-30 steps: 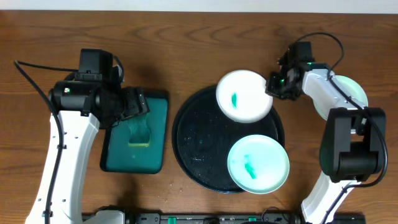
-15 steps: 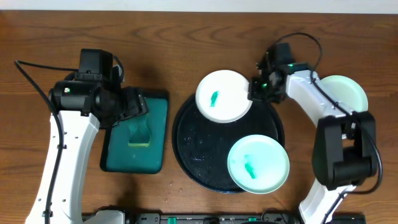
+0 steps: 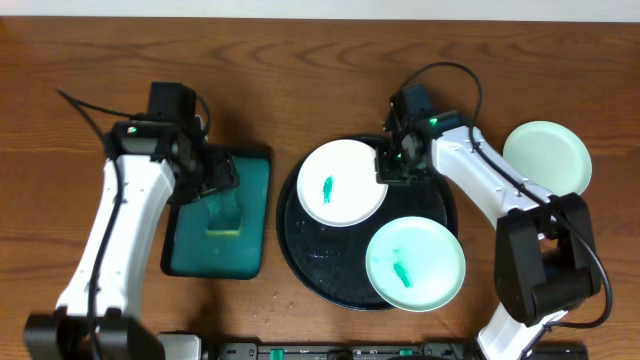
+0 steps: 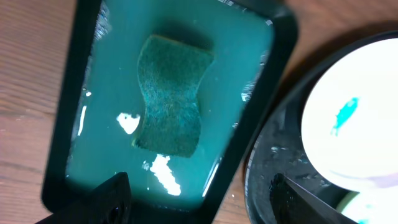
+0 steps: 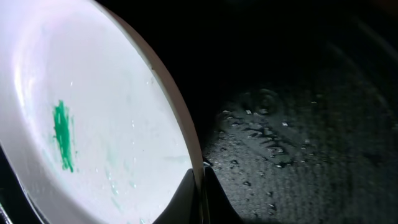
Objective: Clean dirty plates on tray and stack at the side
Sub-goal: 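Lower the left gripper into the water tray and grasp the sponge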
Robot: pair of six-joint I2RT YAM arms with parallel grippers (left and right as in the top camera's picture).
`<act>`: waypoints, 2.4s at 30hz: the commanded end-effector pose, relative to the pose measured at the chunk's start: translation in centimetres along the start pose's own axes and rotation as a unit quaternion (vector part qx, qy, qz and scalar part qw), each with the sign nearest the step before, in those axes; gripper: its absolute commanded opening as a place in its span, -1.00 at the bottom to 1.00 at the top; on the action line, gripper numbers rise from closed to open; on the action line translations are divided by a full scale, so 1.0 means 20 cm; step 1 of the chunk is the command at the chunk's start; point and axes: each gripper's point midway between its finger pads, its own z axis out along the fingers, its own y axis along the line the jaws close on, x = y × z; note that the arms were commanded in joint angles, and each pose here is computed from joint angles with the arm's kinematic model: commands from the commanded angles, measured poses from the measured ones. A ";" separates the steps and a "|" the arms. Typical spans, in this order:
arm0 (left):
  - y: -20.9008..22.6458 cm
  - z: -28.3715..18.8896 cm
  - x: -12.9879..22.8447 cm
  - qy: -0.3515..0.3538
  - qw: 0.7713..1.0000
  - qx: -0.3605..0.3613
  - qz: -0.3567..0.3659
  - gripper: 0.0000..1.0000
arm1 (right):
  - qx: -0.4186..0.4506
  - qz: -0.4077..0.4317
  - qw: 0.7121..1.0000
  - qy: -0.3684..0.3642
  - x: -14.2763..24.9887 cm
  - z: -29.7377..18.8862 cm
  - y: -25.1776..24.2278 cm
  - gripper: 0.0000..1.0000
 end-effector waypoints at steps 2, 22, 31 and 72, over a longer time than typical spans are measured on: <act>0.03 0.11 -0.02 0.018 1.000 -0.019 0.007 0.45 | 0.004 0.010 1.000 -0.008 0.01 0.03 0.01 -0.97; 0.12 0.43 0.01 0.104 0.992 -0.072 -0.001 0.03 | 0.000 0.040 0.999 -0.021 0.05 0.15 -0.06 -0.97; 0.17 0.51 0.03 0.095 0.992 -0.088 0.001 0.03 | 0.002 0.049 0.999 -0.017 0.07 0.17 -0.09 -0.98; -0.07 -0.02 -0.12 -0.160 0.984 0.008 0.077 -0.86 | 0.001 0.043 0.999 -0.017 0.07 0.17 -0.09 -0.97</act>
